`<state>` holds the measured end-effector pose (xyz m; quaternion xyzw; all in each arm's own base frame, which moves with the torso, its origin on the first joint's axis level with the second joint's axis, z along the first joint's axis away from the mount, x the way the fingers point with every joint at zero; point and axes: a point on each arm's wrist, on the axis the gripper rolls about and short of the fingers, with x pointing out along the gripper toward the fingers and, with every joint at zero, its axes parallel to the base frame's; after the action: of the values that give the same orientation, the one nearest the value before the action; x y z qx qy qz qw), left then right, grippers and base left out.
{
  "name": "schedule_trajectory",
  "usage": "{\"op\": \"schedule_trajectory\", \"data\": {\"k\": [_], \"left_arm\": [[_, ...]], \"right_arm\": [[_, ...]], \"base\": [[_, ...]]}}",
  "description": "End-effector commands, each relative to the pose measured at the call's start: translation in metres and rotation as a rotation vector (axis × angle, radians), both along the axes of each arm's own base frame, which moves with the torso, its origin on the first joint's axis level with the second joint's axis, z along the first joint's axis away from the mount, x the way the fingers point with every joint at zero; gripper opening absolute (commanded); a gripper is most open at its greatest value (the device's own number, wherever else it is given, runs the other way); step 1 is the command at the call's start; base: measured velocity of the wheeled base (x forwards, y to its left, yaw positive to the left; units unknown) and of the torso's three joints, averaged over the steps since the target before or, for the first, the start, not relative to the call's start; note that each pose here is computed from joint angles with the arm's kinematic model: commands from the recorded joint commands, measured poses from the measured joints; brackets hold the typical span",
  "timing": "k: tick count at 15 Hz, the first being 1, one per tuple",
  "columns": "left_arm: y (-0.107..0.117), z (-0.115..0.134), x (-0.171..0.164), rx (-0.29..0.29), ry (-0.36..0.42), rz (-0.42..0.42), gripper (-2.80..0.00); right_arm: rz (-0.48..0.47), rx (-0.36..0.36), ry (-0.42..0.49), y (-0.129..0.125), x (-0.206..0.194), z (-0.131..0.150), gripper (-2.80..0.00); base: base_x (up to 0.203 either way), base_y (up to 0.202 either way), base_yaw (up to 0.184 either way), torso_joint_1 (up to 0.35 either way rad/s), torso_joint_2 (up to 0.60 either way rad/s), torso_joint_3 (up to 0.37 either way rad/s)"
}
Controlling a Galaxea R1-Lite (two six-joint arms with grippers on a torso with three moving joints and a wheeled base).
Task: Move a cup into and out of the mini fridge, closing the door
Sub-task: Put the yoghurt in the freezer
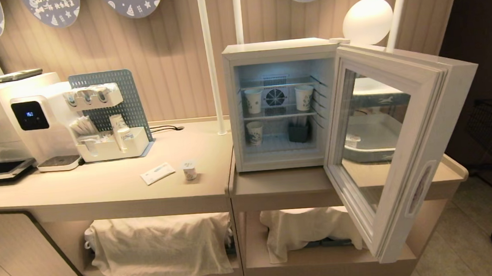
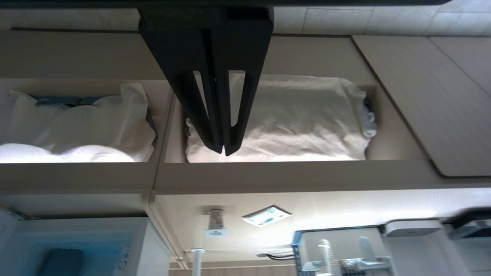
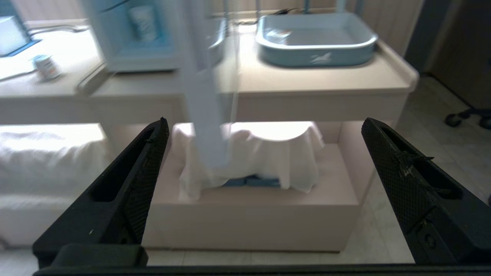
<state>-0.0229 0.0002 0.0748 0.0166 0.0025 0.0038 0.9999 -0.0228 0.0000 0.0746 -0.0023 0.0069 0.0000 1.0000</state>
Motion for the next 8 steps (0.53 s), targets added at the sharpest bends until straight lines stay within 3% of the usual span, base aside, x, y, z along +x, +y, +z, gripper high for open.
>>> {"op": "schedule_trajectory", "data": {"k": [1,4,8], "left_arm": [[0.0000,-0.0003,0.0002,0.001,0.003,0.002,-2.80],[-0.0001,0.0001,0.0001,0.002,0.001,-0.002,-2.80],[-0.0001,-0.0001,0.0001,0.001,0.003,-0.002,-2.80]], "right_arm": [[0.000,0.000,0.002,0.0000,0.0001,-0.0001,0.00],[0.000,0.000,0.001,0.0000,0.0001,-0.0001,0.00],[0.000,0.000,0.000,0.0000,0.0000,0.0004,0.00]], "base": [[-0.131,0.177,0.001,0.001,0.00,0.001],[-0.011,0.103,-0.002,0.005,0.00,0.004],[0.000,0.185,-0.001,0.004,0.00,0.001]]}}
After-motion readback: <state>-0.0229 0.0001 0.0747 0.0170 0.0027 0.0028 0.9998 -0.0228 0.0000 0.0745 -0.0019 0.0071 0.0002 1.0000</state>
